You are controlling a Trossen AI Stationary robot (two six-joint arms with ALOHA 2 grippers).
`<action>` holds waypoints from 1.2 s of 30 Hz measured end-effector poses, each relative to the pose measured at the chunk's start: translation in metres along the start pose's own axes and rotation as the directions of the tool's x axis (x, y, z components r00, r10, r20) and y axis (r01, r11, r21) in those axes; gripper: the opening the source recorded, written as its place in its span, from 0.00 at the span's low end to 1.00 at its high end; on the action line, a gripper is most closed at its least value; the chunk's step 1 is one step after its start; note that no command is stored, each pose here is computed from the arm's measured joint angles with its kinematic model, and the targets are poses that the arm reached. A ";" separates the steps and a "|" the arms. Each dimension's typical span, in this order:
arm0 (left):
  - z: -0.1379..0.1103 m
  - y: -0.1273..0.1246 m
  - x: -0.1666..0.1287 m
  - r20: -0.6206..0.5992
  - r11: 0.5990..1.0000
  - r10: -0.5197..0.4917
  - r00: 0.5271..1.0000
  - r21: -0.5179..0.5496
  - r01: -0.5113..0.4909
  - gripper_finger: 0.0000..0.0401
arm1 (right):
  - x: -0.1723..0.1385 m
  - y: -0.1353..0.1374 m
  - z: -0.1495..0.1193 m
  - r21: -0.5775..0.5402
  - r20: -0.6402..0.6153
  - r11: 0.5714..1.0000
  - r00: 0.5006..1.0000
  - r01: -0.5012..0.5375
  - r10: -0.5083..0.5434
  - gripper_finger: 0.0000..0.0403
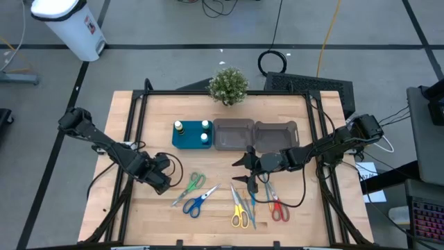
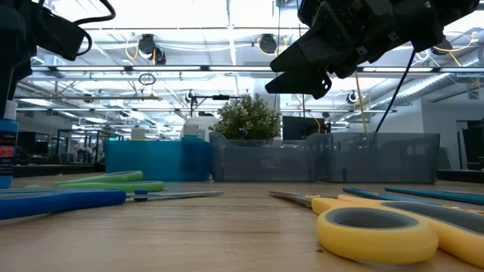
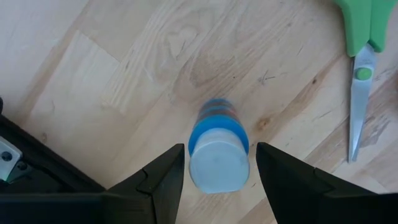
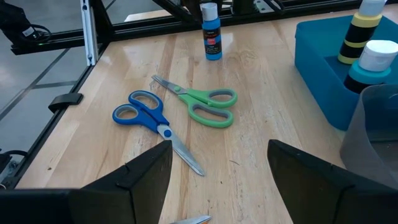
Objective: Pick & Place Paint Supplies
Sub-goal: Put the blue paint bottle into the blue bin
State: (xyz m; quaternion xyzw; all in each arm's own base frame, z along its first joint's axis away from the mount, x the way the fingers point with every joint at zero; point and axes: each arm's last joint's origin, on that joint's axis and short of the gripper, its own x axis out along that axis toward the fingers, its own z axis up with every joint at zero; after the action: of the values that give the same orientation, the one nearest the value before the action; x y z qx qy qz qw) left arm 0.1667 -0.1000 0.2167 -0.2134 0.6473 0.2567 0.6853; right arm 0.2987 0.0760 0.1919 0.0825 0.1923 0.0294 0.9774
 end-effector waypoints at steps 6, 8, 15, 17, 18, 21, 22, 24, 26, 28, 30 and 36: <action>0.000 0.000 0.000 0.000 1.000 0.000 1.000 -0.001 0.000 0.52 | 0.000 0.000 0.000 0.000 0.000 1.000 1.000 0.000 0.000 0.63; 0.000 0.000 0.000 0.000 1.000 0.000 1.000 -0.001 0.000 0.52 | 0.000 0.000 0.000 0.000 0.000 1.000 1.000 0.000 0.000 0.63; 0.000 0.000 0.000 -0.001 1.000 0.002 1.000 -0.002 -0.002 0.52 | 0.000 0.000 0.000 0.000 0.000 1.000 1.000 0.000 0.000 0.63; 0.000 0.000 0.000 -0.001 1.000 0.002 1.000 -0.003 -0.002 0.49 | 0.000 0.000 0.000 0.000 0.000 1.000 1.000 0.000 0.000 0.63; 0.000 0.000 0.000 -0.001 1.000 0.001 1.000 -0.003 -0.001 0.47 | 0.000 0.000 0.000 0.000 0.000 1.000 1.000 0.000 0.000 0.63; 0.000 0.000 0.000 -0.001 1.000 0.001 1.000 -0.003 -0.001 0.36 | 0.000 0.000 0.000 0.000 0.000 1.000 1.000 0.000 0.000 0.63; 0.000 0.000 0.000 -0.001 1.000 0.000 1.000 -0.004 0.000 0.32 | 0.000 0.000 0.000 0.000 0.000 1.000 1.000 0.000 0.000 0.63; 0.000 0.000 0.000 -0.001 1.000 -0.001 1.000 -0.003 0.001 0.30 | 0.000 0.000 0.000 0.000 0.000 1.000 1.000 0.000 0.000 0.63; 0.000 0.000 0.000 -0.001 1.000 -0.001 1.000 0.003 0.001 0.30 | 0.000 0.000 0.000 0.000 0.000 1.000 1.000 0.000 0.000 0.63; 0.000 0.001 -0.001 0.001 1.000 -0.006 1.000 0.017 0.006 0.30 | 0.000 0.000 0.000 0.000 0.000 1.000 1.000 0.000 0.000 0.63; 0.000 0.002 -0.003 0.003 1.000 -0.012 1.000 0.019 0.012 0.30 | 0.000 0.000 0.000 0.000 0.000 1.000 1.000 0.000 0.000 0.63; 0.010 0.000 -0.018 0.024 0.996 -0.054 0.998 0.066 0.053 0.30 | 0.000 0.000 0.000 0.000 0.000 1.000 1.000 0.000 0.000 0.63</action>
State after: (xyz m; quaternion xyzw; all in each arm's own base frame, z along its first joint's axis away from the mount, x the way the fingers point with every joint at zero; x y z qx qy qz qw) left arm 0.1744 -0.0952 0.2350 -0.2047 0.6406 0.2196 0.7068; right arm 0.2986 0.0760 0.1918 0.0826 0.1924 0.0294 0.9774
